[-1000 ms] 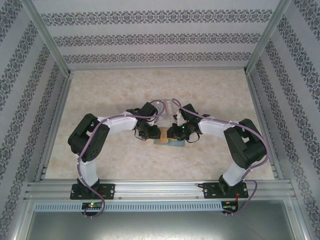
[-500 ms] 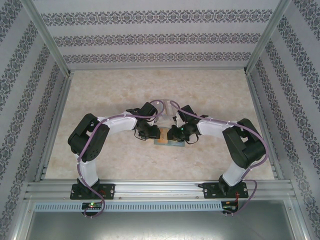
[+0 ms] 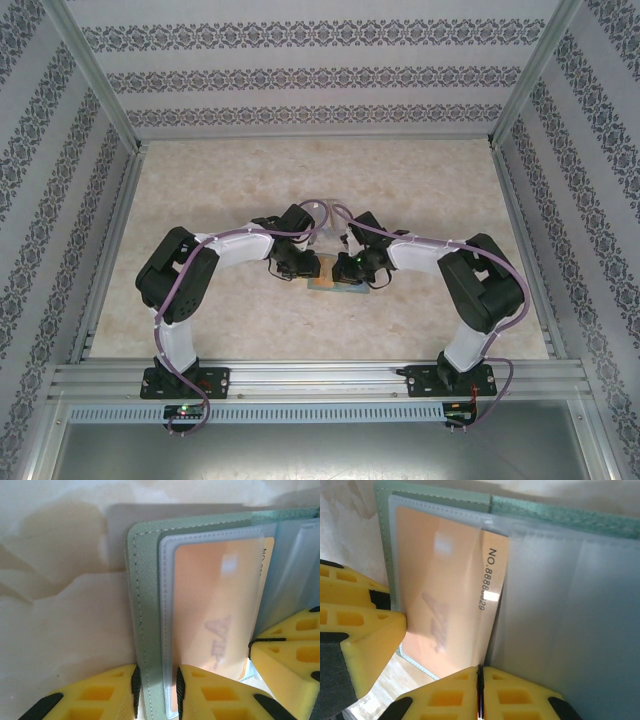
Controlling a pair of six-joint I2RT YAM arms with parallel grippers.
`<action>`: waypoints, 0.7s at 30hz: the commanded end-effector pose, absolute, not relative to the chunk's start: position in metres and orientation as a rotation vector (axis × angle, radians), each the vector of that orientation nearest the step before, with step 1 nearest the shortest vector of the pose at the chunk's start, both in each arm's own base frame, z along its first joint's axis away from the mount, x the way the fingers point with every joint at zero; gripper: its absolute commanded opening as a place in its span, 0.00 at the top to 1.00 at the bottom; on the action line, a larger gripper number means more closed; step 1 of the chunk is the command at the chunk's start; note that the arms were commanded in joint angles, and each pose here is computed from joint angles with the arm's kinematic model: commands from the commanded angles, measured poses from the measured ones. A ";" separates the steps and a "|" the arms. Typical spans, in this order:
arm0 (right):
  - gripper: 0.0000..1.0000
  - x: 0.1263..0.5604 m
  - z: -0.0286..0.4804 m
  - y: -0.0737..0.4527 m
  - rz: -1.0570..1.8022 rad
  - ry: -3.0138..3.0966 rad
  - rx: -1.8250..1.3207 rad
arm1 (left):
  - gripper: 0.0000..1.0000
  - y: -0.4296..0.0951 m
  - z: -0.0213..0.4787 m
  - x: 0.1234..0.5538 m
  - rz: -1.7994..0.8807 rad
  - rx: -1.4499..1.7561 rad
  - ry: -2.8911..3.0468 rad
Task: Put the credit cards into the card holder
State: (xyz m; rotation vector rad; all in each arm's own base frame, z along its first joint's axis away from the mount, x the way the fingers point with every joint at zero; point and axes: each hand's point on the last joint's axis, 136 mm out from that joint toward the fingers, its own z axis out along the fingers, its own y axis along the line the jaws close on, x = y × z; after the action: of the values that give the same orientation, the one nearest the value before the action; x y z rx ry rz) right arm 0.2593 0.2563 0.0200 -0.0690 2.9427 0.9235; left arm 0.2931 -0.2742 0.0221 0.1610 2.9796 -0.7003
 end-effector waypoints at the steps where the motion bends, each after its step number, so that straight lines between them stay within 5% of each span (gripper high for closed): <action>1: 0.92 0.264 0.022 0.267 0.924 2.918 -0.123 | 0.71 -0.278 0.014 0.301 -0.731 0.144 2.960; 14: 0.89 0.259 0.044 0.256 0.903 2.878 -0.134 | 0.67 -0.258 0.027 0.302 -0.727 0.079 2.932; 21: 0.78 0.257 0.072 0.233 0.839 2.779 -0.107 | 0.58 -0.245 0.060 0.309 -0.736 0.064 2.836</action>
State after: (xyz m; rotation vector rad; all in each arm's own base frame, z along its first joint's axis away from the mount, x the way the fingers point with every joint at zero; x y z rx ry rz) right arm 0.2584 0.2523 0.0740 -0.1360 2.7806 0.9379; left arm 0.3022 -0.2473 0.0407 0.0569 2.9012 -0.7382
